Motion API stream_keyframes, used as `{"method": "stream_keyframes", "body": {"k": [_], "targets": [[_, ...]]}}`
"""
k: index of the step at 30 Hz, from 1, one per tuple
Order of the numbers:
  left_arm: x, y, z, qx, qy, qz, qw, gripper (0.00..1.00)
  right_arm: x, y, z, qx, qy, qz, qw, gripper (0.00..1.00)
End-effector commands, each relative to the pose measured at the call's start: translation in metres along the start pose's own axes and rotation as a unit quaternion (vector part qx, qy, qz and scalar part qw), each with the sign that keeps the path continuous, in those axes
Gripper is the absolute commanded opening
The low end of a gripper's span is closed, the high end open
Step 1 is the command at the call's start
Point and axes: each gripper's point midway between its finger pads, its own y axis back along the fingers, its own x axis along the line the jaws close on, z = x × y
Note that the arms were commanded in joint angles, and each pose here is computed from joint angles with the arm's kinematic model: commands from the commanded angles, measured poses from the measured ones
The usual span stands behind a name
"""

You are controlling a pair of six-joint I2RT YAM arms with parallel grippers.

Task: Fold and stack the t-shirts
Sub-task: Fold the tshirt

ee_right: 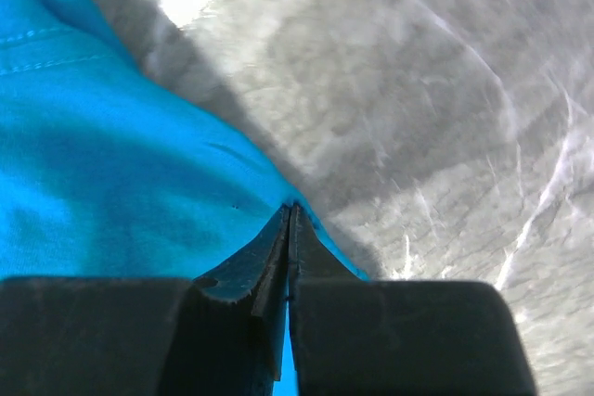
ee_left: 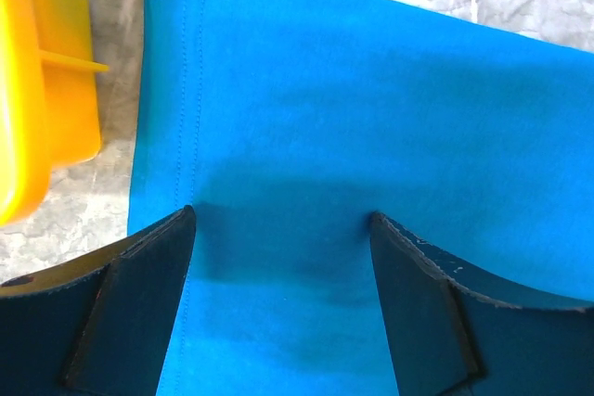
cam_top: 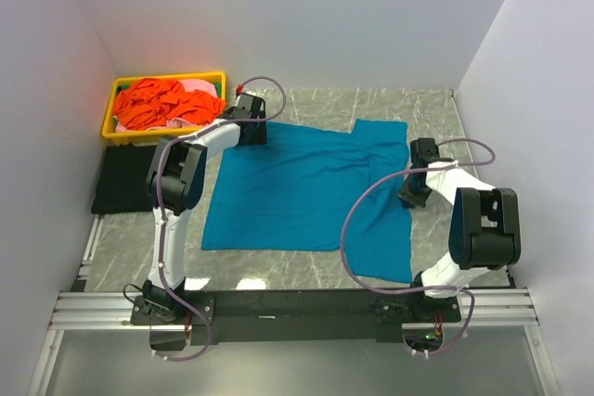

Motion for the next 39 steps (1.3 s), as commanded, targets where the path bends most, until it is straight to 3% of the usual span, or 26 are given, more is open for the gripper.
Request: {"method": "stream_keyframes", "body": {"k": [1,9,12,20,24,30,34,39], "targets": [[0.011,-0.008,-0.006,0.014,-0.010,0.025,1.000,0.81,-0.059,-0.011,-0.084,0.139,-0.029,-0.099,0.985,0.05],[0.008,-0.015,-0.015,0.030,-0.006,0.019,0.999,0.81,-0.085,0.015,-0.091,0.155,-0.075,-0.142,0.975,0.04],[0.007,-0.011,-0.010,0.024,-0.004,0.015,1.000,0.82,-0.096,0.028,-0.082,0.132,-0.075,-0.165,0.975,0.03],[-0.009,0.024,0.026,-0.023,-0.002,-0.008,1.000,0.87,-0.085,0.041,-0.084,0.108,-0.099,-0.081,0.986,0.11],[-0.031,0.049,0.037,-0.045,-0.024,-0.020,0.998,0.97,-0.065,0.056,-0.054,0.041,-0.114,-0.017,0.993,0.22],[-0.047,0.091,0.055,-0.066,-0.011,-0.058,0.996,0.99,-0.026,0.104,0.033,-0.116,-0.101,0.099,0.983,0.41],[-0.052,0.142,0.078,-0.096,0.009,-0.108,0.989,0.98,-0.003,0.102,0.067,-0.147,-0.081,0.140,0.976,0.42],[-0.060,0.182,0.041,-0.056,0.019,-0.193,0.979,0.96,0.018,0.068,0.103,-0.153,-0.066,0.152,0.974,0.39]]}}
